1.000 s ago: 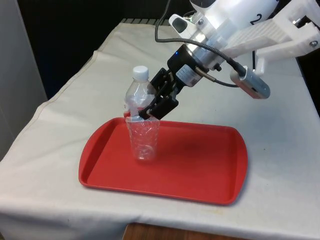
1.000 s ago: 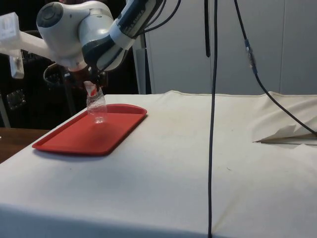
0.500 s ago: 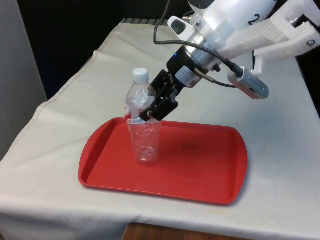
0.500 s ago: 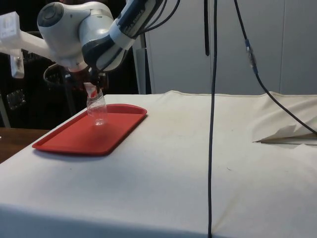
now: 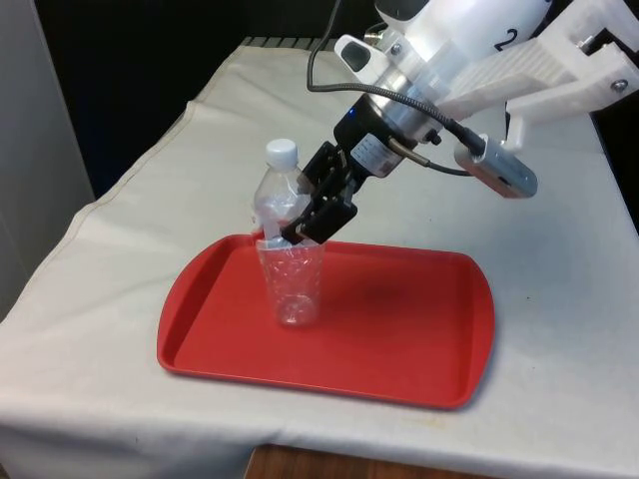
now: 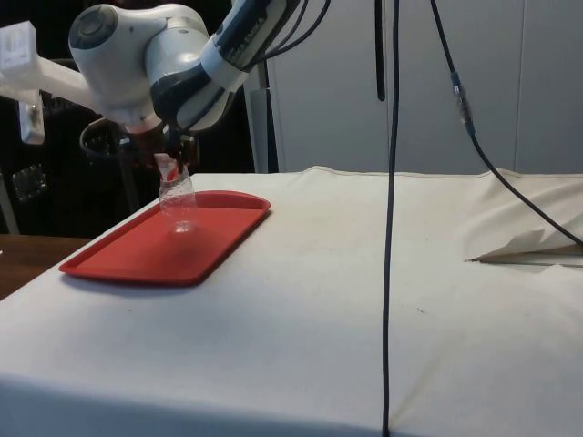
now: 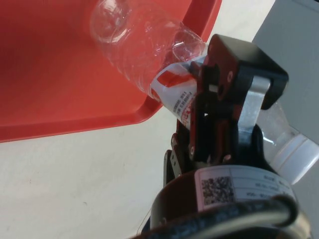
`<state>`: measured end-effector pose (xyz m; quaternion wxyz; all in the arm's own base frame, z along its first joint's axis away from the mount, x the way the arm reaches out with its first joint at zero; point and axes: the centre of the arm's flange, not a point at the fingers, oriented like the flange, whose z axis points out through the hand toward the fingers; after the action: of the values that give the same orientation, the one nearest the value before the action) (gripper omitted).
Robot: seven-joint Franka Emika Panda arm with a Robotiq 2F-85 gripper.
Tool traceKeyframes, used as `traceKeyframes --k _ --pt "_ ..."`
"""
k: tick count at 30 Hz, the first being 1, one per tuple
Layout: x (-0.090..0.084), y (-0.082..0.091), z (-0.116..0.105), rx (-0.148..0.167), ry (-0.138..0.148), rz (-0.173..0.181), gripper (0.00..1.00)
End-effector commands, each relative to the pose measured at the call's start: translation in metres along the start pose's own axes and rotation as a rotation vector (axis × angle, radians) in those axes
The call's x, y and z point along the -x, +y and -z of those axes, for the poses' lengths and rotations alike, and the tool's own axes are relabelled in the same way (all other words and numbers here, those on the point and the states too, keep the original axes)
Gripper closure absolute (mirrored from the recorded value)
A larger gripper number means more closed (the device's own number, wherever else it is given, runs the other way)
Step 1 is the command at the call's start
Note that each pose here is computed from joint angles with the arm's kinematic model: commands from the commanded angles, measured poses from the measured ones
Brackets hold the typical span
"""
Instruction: Place the bottle upright on the tray.
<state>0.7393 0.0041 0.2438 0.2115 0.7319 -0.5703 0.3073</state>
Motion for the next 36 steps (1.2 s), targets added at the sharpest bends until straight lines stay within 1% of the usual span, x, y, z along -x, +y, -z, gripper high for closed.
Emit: traceKeyframes --k 1,2,8,9,10,12,14,15,17,18,19,23,24,27,28,29,36 --pt "0.0005 -0.0001 0.0003 0.0 -0.001 0.0 0.86" --pt "0.0017 -0.0012 -0.002 0.001 -0.015 0.001 0.86" --pt "0.0028 -0.0021 -0.004 0.004 -0.014 0.003 0.86" --pt "0.0033 -0.0015 -0.0033 0.003 0.0 0.004 0.84" --pt "0.0035 -0.0024 -0.0039 0.004 -0.014 0.004 0.84" --pt "0.0029 -0.0026 -0.0043 0.004 -0.013 0.004 0.78" --pt "0.0035 -0.0028 -0.0043 0.005 -0.014 0.004 0.67" --pt "0.0042 -0.003 -0.0042 0.005 -0.014 0.006 0.56" --pt "0.0036 -0.0028 -0.0047 0.006 -0.013 0.006 0.42" --pt "0.0033 -0.0025 -0.0032 0.003 -0.001 0.006 0.35" --pt "0.0036 -0.0028 -0.0047 0.006 -0.013 0.006 0.35" --pt "0.0038 -0.0028 -0.005 0.007 -0.013 0.006 0.09" --pt "0.0043 -0.003 -0.0047 0.006 -0.014 0.006 0.0" --pt "0.0033 -0.003 -0.0045 0.006 -0.012 0.006 0.0" --pt "0.003 -0.0025 -0.0039 0.003 0.0 0.005 0.0" --pt "0.0039 -0.0025 -0.0048 0.006 -0.009 0.006 0.0" --pt "0.0021 -0.0028 -0.0024 0.007 -0.002 0.003 0.0"
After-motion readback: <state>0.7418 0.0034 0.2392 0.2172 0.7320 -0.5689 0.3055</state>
